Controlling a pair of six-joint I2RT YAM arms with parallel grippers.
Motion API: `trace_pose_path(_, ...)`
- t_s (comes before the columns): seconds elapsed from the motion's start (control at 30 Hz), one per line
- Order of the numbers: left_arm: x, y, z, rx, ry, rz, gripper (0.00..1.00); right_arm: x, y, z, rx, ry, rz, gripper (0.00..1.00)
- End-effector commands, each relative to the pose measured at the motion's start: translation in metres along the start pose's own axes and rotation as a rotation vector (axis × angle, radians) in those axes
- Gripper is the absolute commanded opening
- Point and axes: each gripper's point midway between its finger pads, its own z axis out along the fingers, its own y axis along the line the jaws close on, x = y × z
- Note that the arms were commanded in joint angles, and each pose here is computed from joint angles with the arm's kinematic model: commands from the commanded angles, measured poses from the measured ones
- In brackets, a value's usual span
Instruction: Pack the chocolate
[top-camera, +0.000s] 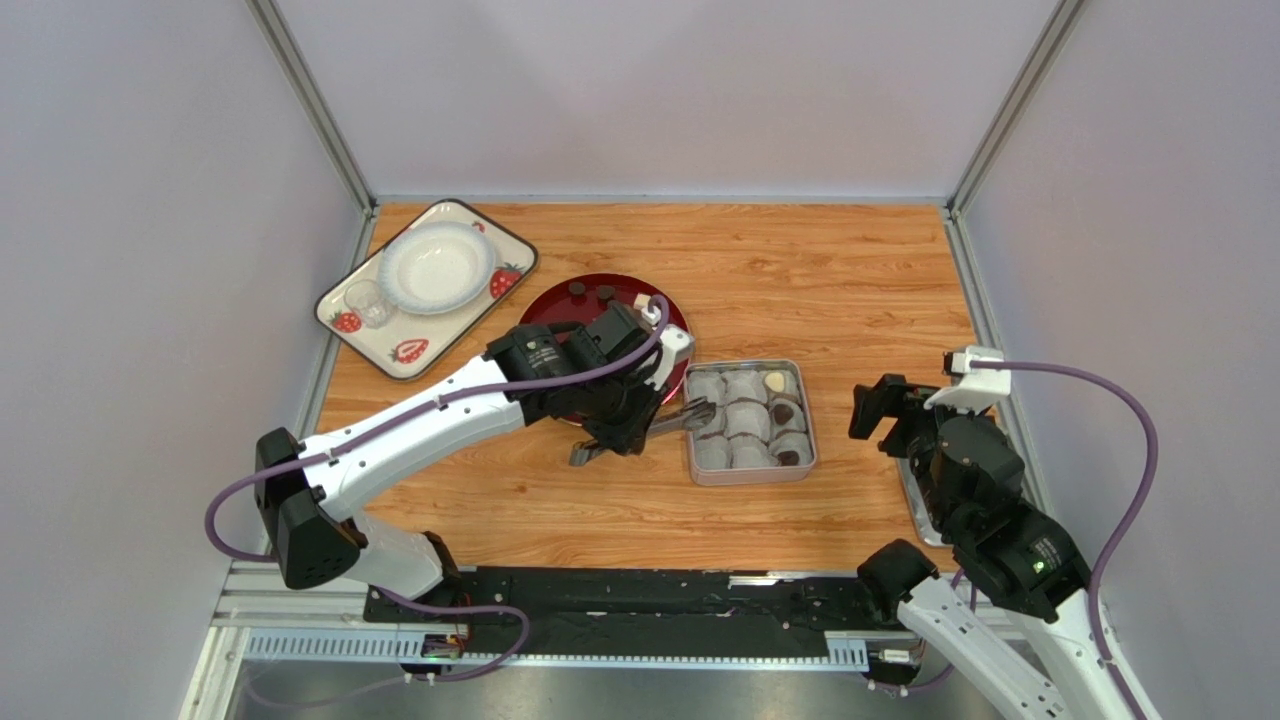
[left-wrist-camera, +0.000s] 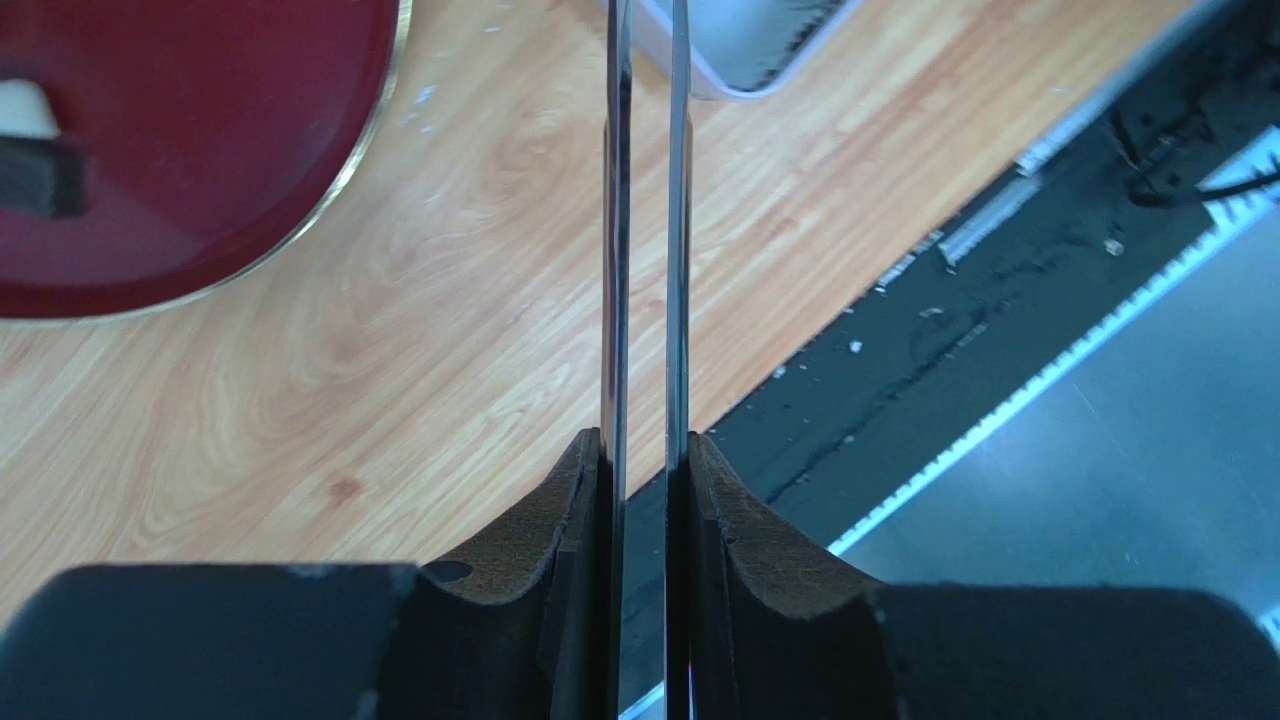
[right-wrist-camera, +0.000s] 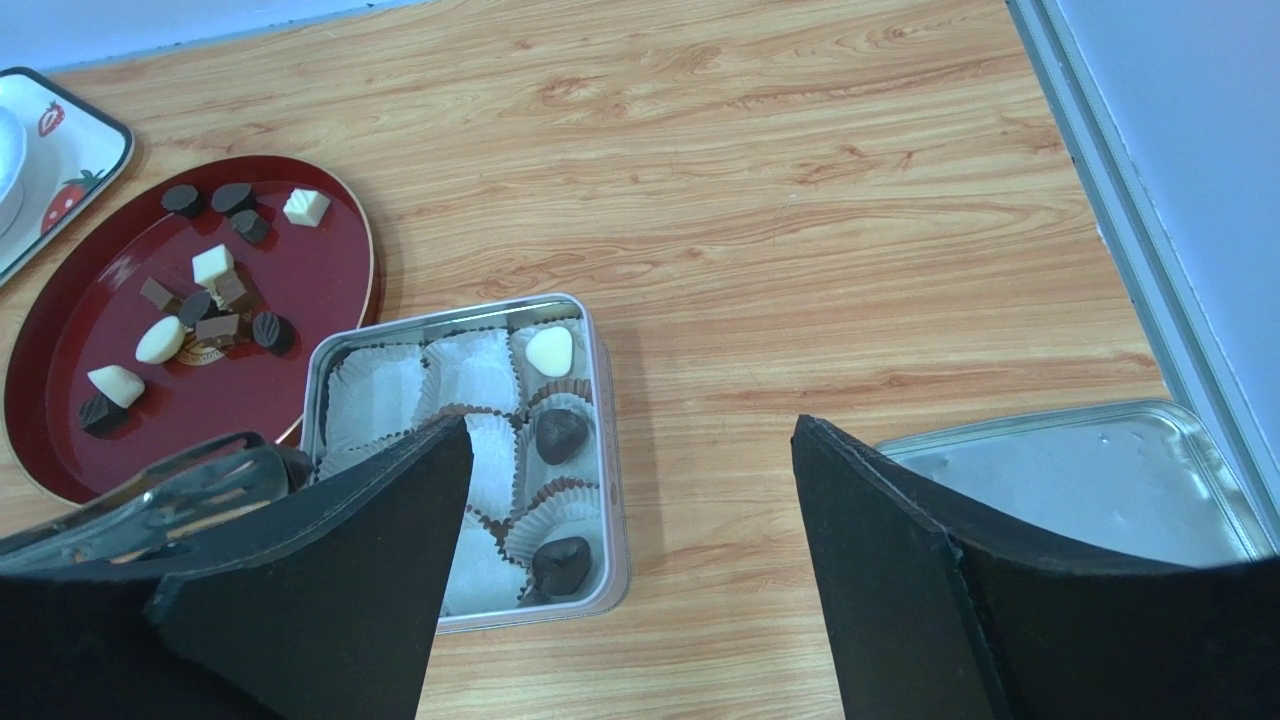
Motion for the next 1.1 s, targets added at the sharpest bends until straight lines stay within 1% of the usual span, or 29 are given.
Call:
trace_pose_path(0.0,-0.025,-0.038,-0.021,0.161,-0.111,0.115,0.29,-0.006,0.001,0.004,0.012,-0.024,-0.005,0.82)
trace_pose_path(0.1,-0.024,-0.051,-0.018,0.201,-0.104,0.162,0.29,-0.006,0.001,0.005,0.013,-0.021,-0.008,0.82)
trace_pose_path(0.33,-0.019,-0.063,0.0,0.226,-0.045,0.204,0.31,-0.005,0.0,0.005,0.015,-0.019,-0.009,0.82)
trace_pose_path(0.73,-0.031,-0.062,0.028,0.182,-0.001,0.22,0.36,-0.006,0.0,0.005,0.015,-0.021,-0.009,0.82)
trace_pose_path(1.07,-0.024,-0.05,0.04,0.104,0.063,0.196,0.42,-0.006,0.001,0.004,0.011,-0.021,-0.008,0.82)
